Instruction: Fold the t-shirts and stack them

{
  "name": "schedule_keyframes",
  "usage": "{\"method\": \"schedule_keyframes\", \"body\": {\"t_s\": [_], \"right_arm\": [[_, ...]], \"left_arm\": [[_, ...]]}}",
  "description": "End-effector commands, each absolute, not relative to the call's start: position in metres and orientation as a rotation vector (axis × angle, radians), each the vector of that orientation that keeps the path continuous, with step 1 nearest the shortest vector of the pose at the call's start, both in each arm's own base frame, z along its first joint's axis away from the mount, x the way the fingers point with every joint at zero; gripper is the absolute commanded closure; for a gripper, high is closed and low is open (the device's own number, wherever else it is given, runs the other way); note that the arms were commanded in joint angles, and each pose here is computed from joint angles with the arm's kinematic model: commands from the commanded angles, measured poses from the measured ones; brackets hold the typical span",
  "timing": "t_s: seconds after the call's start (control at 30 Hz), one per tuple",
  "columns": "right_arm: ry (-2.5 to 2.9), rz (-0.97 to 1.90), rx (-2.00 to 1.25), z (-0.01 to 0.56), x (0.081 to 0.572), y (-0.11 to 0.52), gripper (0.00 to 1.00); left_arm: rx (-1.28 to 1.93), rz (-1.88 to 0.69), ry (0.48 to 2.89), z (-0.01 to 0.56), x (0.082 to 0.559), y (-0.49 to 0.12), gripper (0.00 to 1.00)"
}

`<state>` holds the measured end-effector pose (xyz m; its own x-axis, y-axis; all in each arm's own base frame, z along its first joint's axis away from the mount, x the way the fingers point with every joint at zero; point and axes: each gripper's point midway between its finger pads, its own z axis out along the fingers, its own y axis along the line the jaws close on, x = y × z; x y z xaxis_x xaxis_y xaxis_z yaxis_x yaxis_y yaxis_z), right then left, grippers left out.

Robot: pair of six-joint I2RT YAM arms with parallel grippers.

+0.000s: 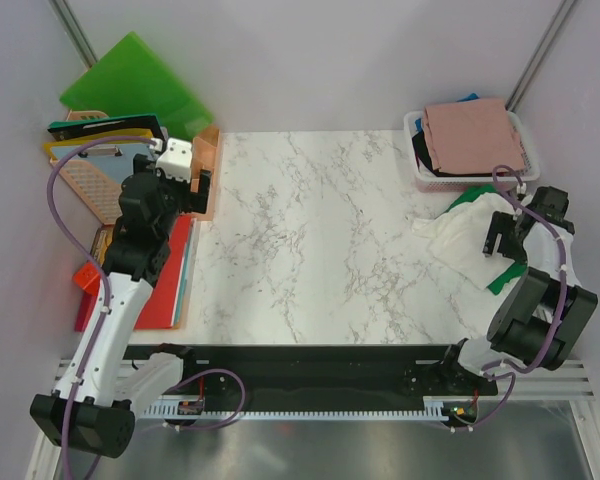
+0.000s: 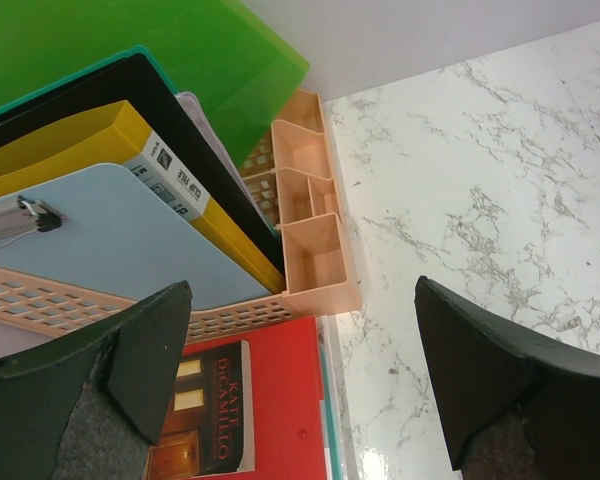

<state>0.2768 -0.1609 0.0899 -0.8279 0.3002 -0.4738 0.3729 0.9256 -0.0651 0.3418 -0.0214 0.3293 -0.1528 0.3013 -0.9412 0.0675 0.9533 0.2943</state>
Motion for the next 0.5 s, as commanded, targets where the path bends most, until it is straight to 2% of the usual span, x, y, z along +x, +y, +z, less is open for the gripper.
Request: {"method": "schedule_keyframes", "body": {"t_s": [0.0, 0.47], "right_arm": [[2.567, -0.173, 0.434, 0.093, 0.293, -0.17, 0.14], [2.482, -0.243, 0.453, 0.122, 0.285, -0.19, 0.17]], "left_arm": [[0.267, 0.147, 1.711, 0.334, 0.348, -0.03, 0.0], [0.301, 0.167, 1.72, 0.32, 0.345, -0.028, 0.0]]}}
